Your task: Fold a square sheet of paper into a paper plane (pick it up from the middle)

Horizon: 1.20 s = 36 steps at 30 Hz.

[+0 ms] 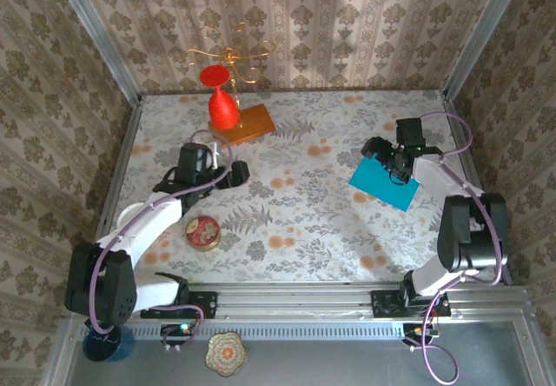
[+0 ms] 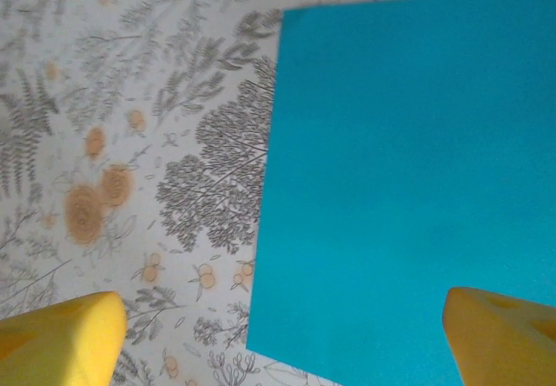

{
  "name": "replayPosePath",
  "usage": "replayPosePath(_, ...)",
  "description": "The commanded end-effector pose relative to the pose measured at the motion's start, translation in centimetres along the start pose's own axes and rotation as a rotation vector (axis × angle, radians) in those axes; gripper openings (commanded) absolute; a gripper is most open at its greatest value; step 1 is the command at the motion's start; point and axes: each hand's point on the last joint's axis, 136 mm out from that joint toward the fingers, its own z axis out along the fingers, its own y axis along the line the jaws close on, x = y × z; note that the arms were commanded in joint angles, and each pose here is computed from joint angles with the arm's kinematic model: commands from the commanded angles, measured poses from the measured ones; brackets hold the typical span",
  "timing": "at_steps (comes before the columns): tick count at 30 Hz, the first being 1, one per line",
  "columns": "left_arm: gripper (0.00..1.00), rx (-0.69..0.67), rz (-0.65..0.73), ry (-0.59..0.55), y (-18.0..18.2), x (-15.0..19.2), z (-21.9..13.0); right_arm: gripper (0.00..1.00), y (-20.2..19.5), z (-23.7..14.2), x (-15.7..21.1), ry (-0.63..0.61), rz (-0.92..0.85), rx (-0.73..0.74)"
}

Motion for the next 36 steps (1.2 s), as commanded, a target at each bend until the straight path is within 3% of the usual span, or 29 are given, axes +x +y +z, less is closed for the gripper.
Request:
replayPosePath(1, 1.00, 0.036, -0.028, -0.020, -1.8, 0.5, 0.9, 0.93, -0.8, 1.1, 0.9, 0.092, 0.097, 0.028)
replayPosePath(8, 1.00, 0.081, 0.032, 0.023, -6.4, 1.4, 3.4, 0.89, -2.7, 4.4, 0.0, 0.166, 0.088, 0.143)
replayPosePath(13, 1.00, 0.119, 0.061, 0.080, -8.9, 2.0, 5.7, 0.88, -4.8, 5.7, -1.0, 0.153, 0.064, 0.259)
replayPosePath(20, 1.00, 0.144, 0.098, 0.136, -11.2, 2.7, 7.7, 0.87, -5.9, 7.0, 0.3, 0.219, 0.068, 0.294)
replayPosePath(28, 1.00, 0.137, 0.081, 0.166, -11.4, 2.9, 9.3, 0.82, -3.1, 7.9, 5.6, 0.395, 0.065, 0.191)
replayPosePath(36, 0.97, 0.117, 0.034, 0.176, -10.9, 3.2, 10.0, 0.81, 1.9, 5.2, 12.7, 0.542, -0.112, 0.099)
